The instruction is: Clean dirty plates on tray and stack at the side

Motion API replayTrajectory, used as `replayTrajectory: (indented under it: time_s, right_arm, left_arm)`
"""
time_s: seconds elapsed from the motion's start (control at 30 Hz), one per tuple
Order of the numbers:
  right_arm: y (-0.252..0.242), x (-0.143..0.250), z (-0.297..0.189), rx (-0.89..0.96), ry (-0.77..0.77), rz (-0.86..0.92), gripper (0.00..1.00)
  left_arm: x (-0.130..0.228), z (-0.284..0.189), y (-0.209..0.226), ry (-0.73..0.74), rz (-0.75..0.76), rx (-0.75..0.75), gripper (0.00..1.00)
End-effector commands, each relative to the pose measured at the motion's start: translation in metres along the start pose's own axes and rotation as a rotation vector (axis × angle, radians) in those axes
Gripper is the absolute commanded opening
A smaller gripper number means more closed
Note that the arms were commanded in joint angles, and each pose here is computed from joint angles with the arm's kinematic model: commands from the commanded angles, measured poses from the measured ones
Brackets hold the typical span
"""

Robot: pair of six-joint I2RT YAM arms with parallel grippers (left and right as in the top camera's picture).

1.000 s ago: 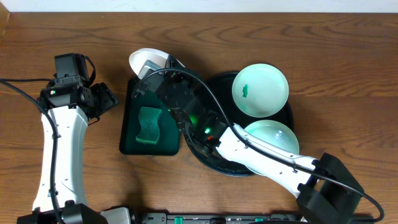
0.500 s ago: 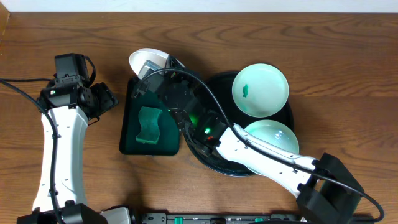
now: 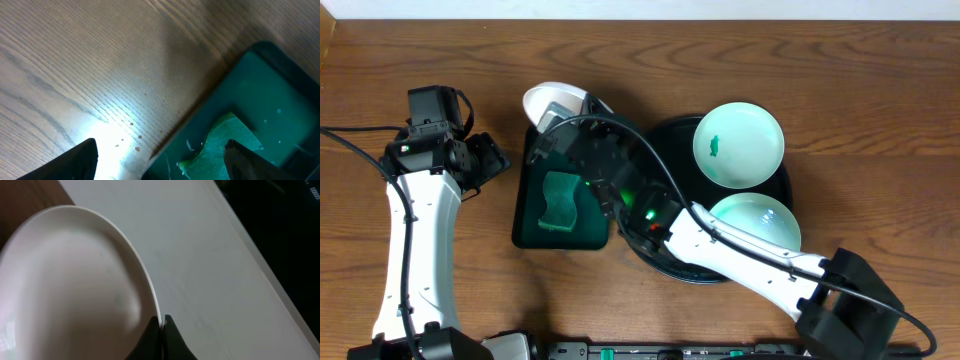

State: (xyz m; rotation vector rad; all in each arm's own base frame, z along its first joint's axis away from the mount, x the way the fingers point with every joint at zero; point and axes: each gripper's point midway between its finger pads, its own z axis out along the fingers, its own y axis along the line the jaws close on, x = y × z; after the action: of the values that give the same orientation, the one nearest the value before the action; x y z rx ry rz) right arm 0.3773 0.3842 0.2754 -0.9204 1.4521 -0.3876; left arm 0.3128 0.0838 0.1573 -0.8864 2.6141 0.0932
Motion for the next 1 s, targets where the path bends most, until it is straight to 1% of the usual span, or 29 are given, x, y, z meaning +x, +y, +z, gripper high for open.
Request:
replayTrajectory:
  time_s: [0.0, 0.03, 0.07, 0.13, 0.17, 0.23, 0.3, 0.37, 0.47, 0.53, 0.6, 0.67, 0.77, 0.83, 0.97]
  right_arm:
    - [-0.011, -0.005, -0.001, 0.053, 0.004, 0.124, 0.01]
    - [-0.007, -0.007, -0.001, 0.031, -0.006, 0.136, 0.01]
    - [-0.002, -0.008, -0.001, 0.012, -0.01, 0.105, 0.01]
    - [-0.011, -0.004, -0.002, 0.06, 0.017, 0.067, 0.01]
    - [-0.017, -0.002, -0.002, 0.093, 0.03, 0.103, 0.01]
    - [-0.017, -0.002, -0.002, 0.09, 0.023, 0.21, 0.01]
    - [-0.008, -0.004, -0.003, 0.054, 0.018, 0.177, 0.01]
    - [-0.015, 0.001, -0.004, 0.095, 0.044, 0.153, 0.01]
    - [-0.017, 0.003, -0.004, 0.109, 0.05, 0.266, 0.01]
    - [-0.008, 0.003, -0.004, 0.067, 0.046, 0.244, 0.01]
    - [-0.012, 0.008, -0.005, 0.098, 0.071, 0.24, 0.01]
    - [-0.019, 0.015, -0.004, 0.135, 0.095, 0.296, 0.01]
    - [-0.016, 0.024, -0.002, 0.134, 0.12, 0.414, 0.01]
    - [-0.01, 0.032, -0.002, 0.118, 0.147, 0.488, 0.01]
    - [0.012, 0.046, 0.001, 0.013, 0.195, 0.613, 0.01]
  left_arm:
    - [-0.005, -0.005, 0.001, -0.017, -0.011, -0.003, 0.81]
    - [-0.005, -0.005, 0.001, -0.018, -0.011, -0.003, 0.81]
    - [-0.005, -0.005, 0.001, -0.017, -0.011, -0.003, 0.81]
    - [-0.005, -0.005, 0.001, -0.017, -0.011, -0.003, 0.81]
    - [-0.005, -0.005, 0.001, -0.017, -0.011, -0.003, 0.81]
    - [-0.005, -0.005, 0.001, -0.017, -0.011, -0.003, 0.81]
    - [-0.005, -0.005, 0.001, -0.018, -0.011, -0.003, 0.81]
    - [-0.005, -0.005, 0.001, -0.018, -0.01, -0.003, 0.81]
    - [-0.005, -0.005, 0.001, -0.018, -0.011, -0.003, 0.81]
    - [-0.005, -0.005, 0.001, -0.018, -0.011, -0.003, 0.81]
    - [-0.005, -0.005, 0.001, -0.017, -0.011, -0.003, 0.81]
    - [-0.005, -0.005, 0.001, -0.018, -0.011, -0.003, 0.81]
    - [-0.005, -0.005, 0.001, -0.017, -0.011, -0.003, 0.81]
    - [-0.005, -0.005, 0.001, -0.018, -0.011, -0.003, 0.81]
    - [-0.005, -0.005, 0.001, -0.018, -0.011, -0.003, 0.81]
